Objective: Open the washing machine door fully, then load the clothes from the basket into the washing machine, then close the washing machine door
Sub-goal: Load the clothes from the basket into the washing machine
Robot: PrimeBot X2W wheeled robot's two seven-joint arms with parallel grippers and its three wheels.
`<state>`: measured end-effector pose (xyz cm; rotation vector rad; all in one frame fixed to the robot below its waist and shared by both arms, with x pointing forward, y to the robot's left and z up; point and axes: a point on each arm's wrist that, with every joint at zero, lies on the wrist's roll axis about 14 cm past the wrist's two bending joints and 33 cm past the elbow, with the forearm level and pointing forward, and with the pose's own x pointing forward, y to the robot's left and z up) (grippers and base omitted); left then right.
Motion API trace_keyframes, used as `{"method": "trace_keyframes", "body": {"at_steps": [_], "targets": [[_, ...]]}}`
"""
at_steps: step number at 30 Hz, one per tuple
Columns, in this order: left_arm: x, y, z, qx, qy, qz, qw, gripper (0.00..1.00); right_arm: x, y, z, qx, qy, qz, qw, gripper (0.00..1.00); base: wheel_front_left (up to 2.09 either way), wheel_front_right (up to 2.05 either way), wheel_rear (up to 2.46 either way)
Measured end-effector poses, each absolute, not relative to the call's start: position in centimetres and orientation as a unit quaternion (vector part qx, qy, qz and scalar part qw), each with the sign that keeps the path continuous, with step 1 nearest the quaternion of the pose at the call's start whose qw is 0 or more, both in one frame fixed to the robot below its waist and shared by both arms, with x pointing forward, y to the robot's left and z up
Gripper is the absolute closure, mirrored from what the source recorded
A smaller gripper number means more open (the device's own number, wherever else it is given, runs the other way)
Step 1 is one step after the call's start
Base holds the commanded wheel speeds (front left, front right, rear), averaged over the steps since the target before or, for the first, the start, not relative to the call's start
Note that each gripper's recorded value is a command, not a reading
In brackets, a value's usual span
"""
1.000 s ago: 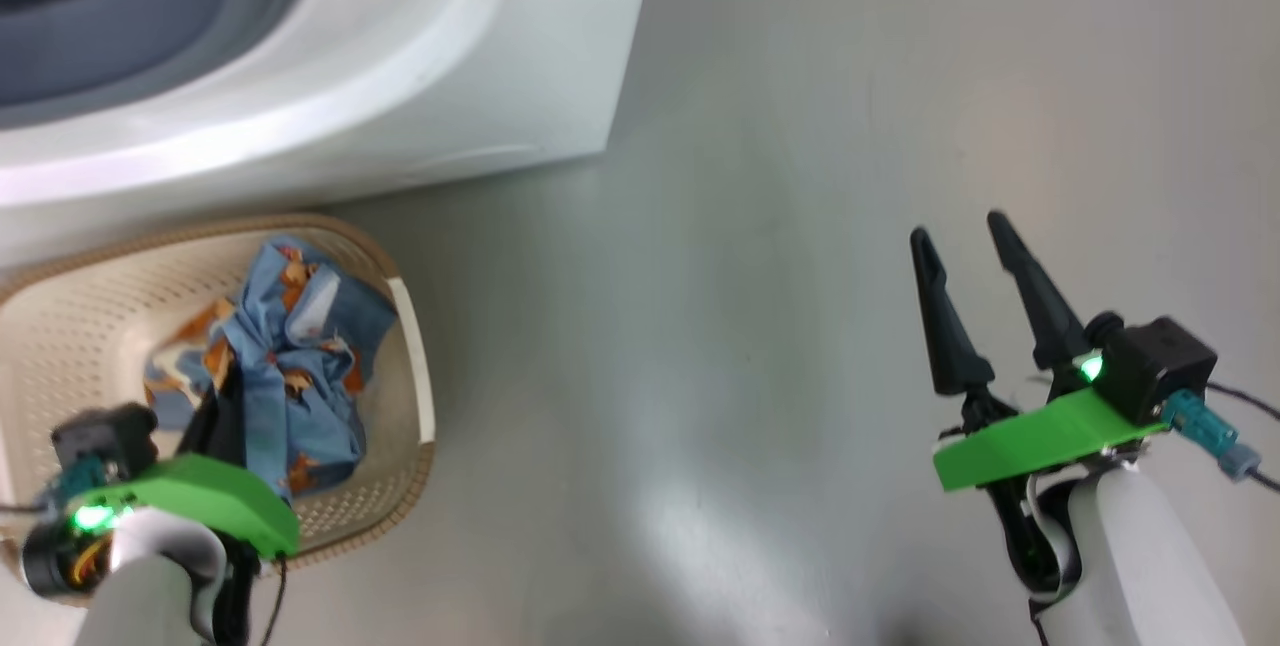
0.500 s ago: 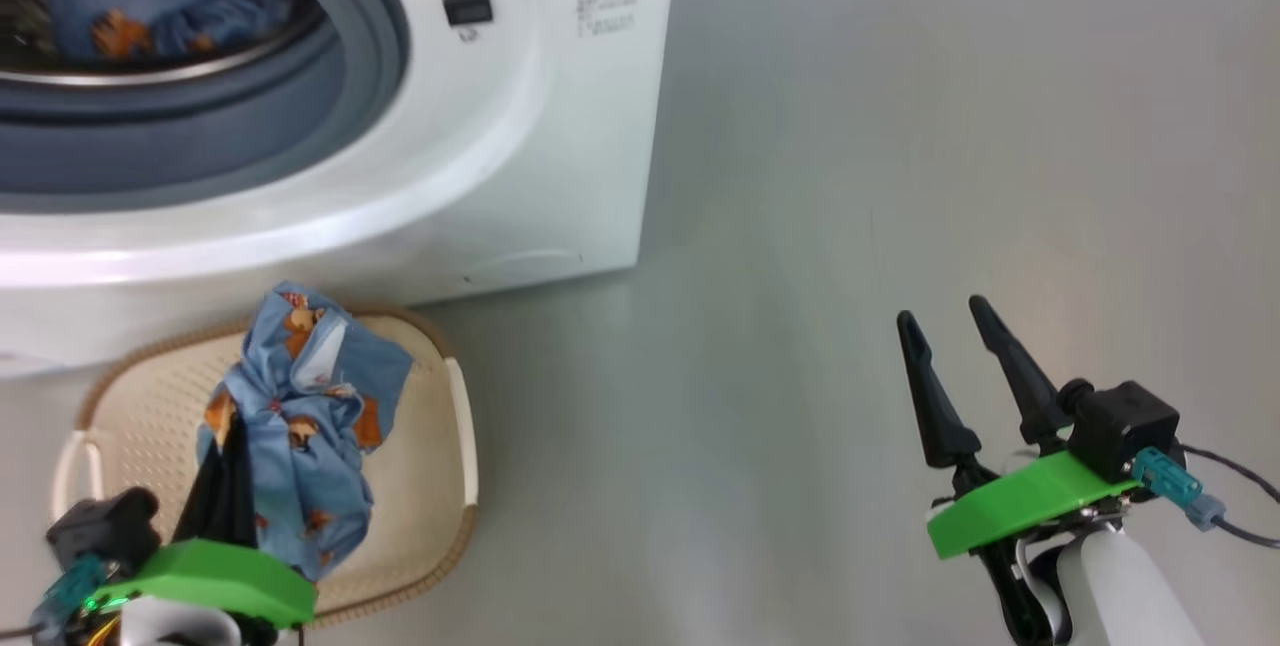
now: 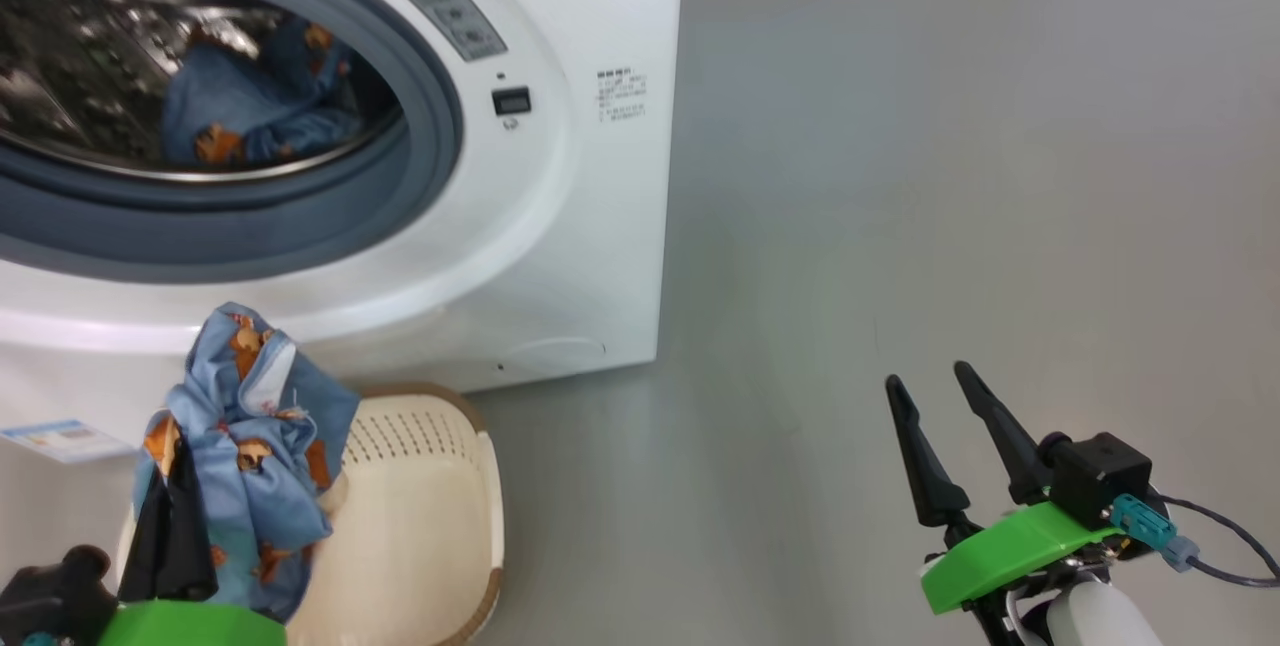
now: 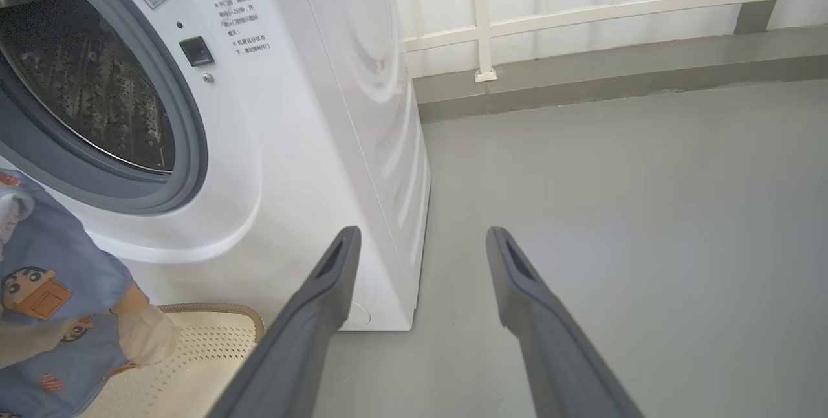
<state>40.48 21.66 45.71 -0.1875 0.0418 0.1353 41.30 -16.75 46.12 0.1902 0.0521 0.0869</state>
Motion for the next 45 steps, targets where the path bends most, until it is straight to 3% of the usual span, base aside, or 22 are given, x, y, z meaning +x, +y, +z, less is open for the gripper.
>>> {"method": "trace_keyframes", "body": {"at_steps": [12, 45], "targets": [[37.3, 21.4, 49.7, -0.088, -0.032, 0.061, 0.994, 1.0, 39.5, -16.3, 48.8, 0.084, -0.008, 0.053, 0.995, 0.0, 0.0, 0.0, 0.0], [34.2, 21.6, 50.4, -0.093, -0.039, 0.074, 0.992, 1.0, 37.4, -16.6, 49.9, 0.07, -0.024, 0.048, 0.996, 0.0, 0.0, 0.0, 0.0]]}}
